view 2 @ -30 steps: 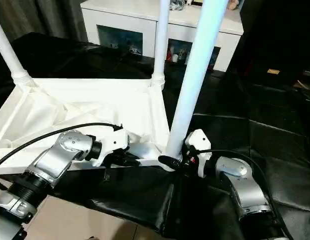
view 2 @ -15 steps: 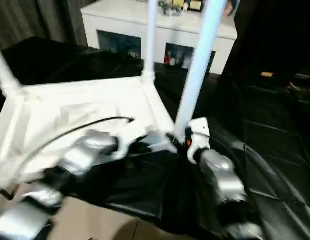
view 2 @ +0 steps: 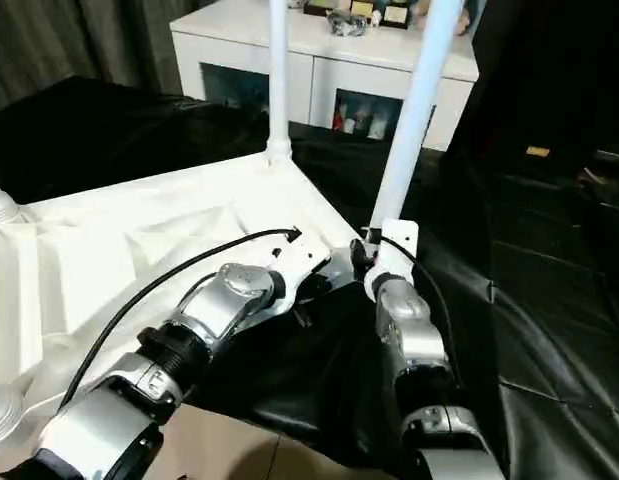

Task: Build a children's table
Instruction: Rotate leg to tighten

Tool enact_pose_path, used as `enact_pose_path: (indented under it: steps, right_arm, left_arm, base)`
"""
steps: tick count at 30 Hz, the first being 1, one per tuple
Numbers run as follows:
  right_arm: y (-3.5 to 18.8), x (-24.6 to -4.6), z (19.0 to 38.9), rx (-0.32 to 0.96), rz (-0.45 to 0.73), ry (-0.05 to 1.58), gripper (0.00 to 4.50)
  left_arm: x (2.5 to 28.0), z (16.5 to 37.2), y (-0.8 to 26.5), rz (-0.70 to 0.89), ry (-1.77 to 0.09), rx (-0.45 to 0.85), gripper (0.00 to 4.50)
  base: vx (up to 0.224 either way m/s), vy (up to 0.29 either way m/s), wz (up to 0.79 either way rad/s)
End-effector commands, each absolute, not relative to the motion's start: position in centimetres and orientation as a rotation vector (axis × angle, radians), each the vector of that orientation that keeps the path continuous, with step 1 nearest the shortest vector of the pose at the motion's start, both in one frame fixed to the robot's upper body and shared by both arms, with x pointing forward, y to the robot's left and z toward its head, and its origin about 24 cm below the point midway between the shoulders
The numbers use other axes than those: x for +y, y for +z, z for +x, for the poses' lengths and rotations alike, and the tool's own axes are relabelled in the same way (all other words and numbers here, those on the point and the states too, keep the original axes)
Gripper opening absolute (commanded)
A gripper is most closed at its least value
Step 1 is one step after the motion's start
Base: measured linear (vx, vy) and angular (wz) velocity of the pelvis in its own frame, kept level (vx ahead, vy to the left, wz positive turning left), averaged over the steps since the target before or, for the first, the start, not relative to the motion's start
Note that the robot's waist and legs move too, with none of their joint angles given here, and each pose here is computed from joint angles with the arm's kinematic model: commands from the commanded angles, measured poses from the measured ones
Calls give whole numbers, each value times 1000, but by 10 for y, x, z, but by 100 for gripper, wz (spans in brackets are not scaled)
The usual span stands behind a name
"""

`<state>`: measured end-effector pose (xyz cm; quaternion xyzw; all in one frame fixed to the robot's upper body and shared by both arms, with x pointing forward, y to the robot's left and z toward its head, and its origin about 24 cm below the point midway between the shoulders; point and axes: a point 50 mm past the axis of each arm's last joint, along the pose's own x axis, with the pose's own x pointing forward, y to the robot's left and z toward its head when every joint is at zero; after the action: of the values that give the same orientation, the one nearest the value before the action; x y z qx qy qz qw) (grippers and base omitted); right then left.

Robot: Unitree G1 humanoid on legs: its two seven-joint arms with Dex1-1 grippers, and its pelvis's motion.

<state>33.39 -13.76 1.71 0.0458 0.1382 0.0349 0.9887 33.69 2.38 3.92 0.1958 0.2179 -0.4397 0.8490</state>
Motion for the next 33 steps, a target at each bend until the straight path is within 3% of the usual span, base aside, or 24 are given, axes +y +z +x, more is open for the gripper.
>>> enact_pose_path:
  steps: [1, 2, 5, 6, 9, 12, 16, 22, 33]
  right_arm:
    - [18, -125, 329, 256, 80, 150, 340]
    - [22, -133, 329, 228, 69, 133, 369]
    - [27, -144, 327, 192, 23, 138, 383]
    - [31, -157, 321, 164, 6, 157, 403]
    - [29, -166, 311, 170, 13, 267, 416]
    - [25, -171, 293, 189, -60, 455, 416]
    - [19, -188, 264, 258, -105, 656, 416]
    - [20, -219, 250, 309, -124, 666, 416]
    - [26, -228, 243, 320, -121, 725, 416]
  left_arm:
    - [35, 343, 41, 435, -874, 429, 0]
    - [37, 343, 40, 444, -884, 427, 0]
    - [41, 344, 41, 462, -888, 417, 0]
    - [45, 345, 40, 470, -888, 419, 0]
    - [49, 345, 39, 479, -903, 420, 0]
    - [53, 345, 39, 506, -941, 407, 0]
    - [51, 330, 40, 579, -1225, 337, 0]
    - [52, 321, 42, 578, -1391, 339, 0]
    - [49, 314, 49, 592, -1560, 263, 0]
  base:
    - [0, 0, 0]
    - [0, 0, 0]
    - [0, 0, 0]
    - [0, 0, 0]
    - [0, 0, 0]
    - [0, 0, 0]
    - [0, 0, 0]
    - [0, 0, 0]
    - [0, 0, 0]
